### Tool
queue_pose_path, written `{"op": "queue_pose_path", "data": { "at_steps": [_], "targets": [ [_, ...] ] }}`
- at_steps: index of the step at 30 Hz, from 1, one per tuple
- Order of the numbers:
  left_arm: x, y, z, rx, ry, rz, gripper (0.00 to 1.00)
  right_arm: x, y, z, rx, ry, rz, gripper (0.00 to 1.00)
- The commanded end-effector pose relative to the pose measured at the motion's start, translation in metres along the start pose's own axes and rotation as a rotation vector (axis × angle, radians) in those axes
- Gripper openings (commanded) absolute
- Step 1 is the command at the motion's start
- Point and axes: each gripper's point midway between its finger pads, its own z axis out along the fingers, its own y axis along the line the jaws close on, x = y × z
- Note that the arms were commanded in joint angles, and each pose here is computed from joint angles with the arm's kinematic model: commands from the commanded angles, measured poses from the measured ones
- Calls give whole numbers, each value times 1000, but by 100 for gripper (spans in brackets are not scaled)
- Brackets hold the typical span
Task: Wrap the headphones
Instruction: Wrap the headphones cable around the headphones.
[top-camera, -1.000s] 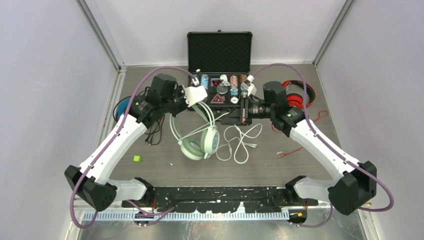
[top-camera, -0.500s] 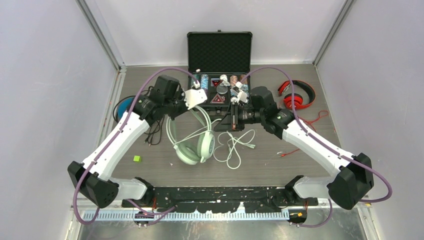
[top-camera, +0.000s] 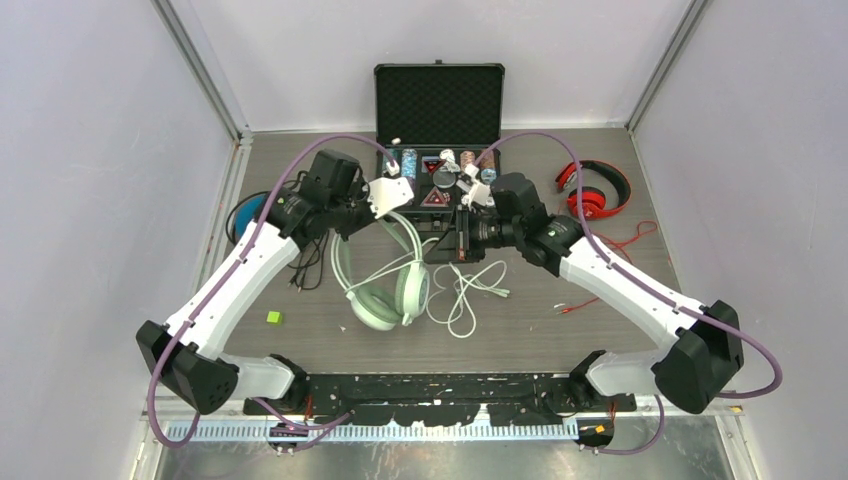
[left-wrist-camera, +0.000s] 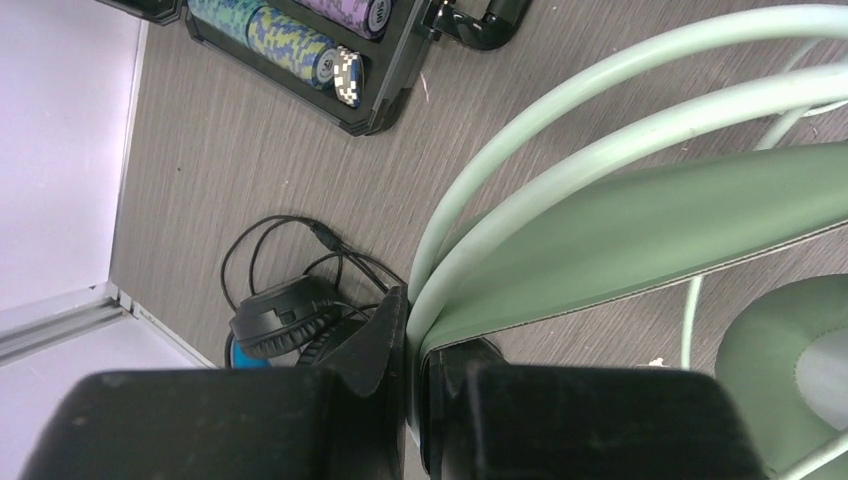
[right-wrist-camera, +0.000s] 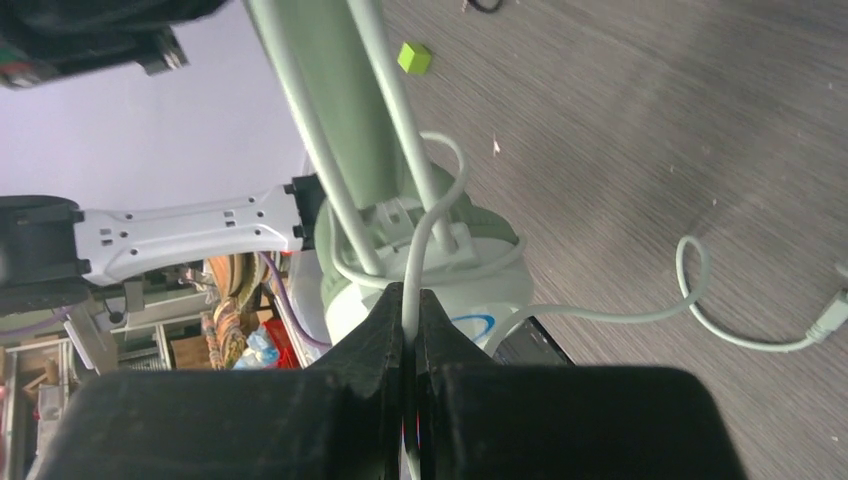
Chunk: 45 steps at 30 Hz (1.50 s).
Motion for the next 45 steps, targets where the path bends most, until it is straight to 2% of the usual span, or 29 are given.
{"op": "queue_pose_path", "data": {
  "at_steps": [1, 7, 14, 19, 26, 31, 36, 45],
  "targets": [
    [-3, 7, -10, -36, -12, -22, 0, -32, 42, -9, -83, -90, -68, 5],
    [19, 29, -17, -194, 107, -107, 0, -28, 69, -12, -239, -50, -31, 12],
    [17, 39, -27, -293, 117, -189, 0, -29, 91, -16, -335, -23, -35, 20],
    [17, 49, -33, -380, 144, -246, 0, -34, 96, -12, -353, -9, -29, 20],
    [12, 63, -41, -490, 114, -393, 0, -40, 96, -5, -342, -19, -31, 20],
    [-1, 68, -41, -527, 10, -525, 0, -47, 88, 9, -314, -30, -25, 19],
    [-5, 75, -44, -590, -49, -638, 0, -50, 86, 15, -296, -43, -47, 31],
    [-13, 82, -51, -630, -95, -744, 0, -45, 78, 10, -251, -67, -109, 41]
  ]
}}
